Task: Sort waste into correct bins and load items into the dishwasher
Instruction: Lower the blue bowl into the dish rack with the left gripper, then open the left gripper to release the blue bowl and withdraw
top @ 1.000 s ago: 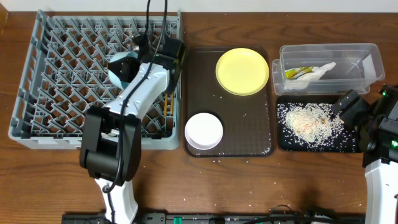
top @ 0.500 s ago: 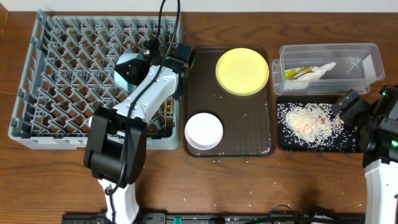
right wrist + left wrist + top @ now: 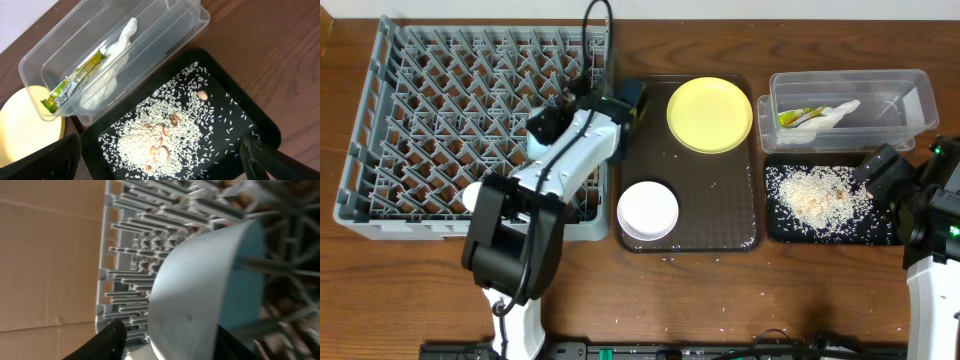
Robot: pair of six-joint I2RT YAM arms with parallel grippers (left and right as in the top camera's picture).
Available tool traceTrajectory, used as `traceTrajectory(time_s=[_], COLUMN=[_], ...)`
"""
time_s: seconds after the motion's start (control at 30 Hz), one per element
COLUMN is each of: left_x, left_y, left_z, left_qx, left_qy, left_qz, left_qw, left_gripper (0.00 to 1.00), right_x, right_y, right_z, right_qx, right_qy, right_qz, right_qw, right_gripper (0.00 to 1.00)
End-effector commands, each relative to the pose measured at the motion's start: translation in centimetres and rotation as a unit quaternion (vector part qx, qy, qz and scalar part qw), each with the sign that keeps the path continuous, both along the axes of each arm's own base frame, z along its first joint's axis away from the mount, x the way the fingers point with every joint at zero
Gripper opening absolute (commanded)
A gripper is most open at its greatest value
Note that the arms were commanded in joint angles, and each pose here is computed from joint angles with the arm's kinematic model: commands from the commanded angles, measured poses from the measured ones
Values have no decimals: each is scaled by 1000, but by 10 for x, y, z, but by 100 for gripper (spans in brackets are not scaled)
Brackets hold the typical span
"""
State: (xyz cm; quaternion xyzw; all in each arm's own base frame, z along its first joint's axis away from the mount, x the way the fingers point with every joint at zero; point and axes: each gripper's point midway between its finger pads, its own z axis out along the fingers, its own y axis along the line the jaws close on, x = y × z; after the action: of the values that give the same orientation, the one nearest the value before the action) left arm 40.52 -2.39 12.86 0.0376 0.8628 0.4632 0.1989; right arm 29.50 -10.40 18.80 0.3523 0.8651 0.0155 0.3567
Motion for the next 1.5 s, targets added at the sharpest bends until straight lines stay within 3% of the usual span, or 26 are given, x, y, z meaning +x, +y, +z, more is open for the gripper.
traceTrajectory(time_s=[0.0, 0.1, 0.2, 0.27, 0.33, 0.47, 0.63, 0.83, 1.0, 1.1, 1.3, 1.47], left_x=[-9, -11, -13, -15, -16, -18, -25, -24, -29, -17, 5, 5], left_y=[-43, -77, -105, -111, -103, -52, -5, 55, 45, 34, -13, -31], left_z=[-8, -6, 11, 35, 49, 58, 36, -1, -22, -19, -4, -2], left_qx=[-117, -231, -337, -394, -410, -420, -464, -462, -486, -514, -610, -605], left_qy=[10, 11, 0, -20, -33, -63, -52, -87, -60, -66, -60, -40], left_qz=[-28, -50, -74, -87, -82, -3, 82, 151, 147, 117, 27, -18], left_qw=[993, 972, 938, 915, 908, 905, 881, 869, 859, 847, 789, 795], left_gripper=[51, 50, 32, 8, 8, 8, 8, 8, 8, 8, 8, 8], right_x=[0, 0, 0, 0, 0, 0, 0, 0, 0, 0, 0, 0], right_y=[-5, -5, -5, -5, -5, -5, -5, -5, -5, -5, -5, -5], right_z=[5, 5, 5, 5, 5, 5, 5, 5, 5, 5, 5, 5], right_qx=[-9, -9, -9, -9, -9, -9, -9, -9, -9, -9, -9, -9], right_qy=[-3, -3, -3, -3, -3, -3, -3, -3, -3, -3, -3, -3], right_qz=[-6, -6, -6, -6, -6, -6, -6, -6, -6, -6, -6, -6], right_qw=[1000, 1000, 1000, 1000, 1000, 1000, 1000, 1000, 1000, 1000, 1000, 1000], right_gripper=[99, 99, 99, 99, 99, 99, 99, 99, 99, 99, 99, 99])
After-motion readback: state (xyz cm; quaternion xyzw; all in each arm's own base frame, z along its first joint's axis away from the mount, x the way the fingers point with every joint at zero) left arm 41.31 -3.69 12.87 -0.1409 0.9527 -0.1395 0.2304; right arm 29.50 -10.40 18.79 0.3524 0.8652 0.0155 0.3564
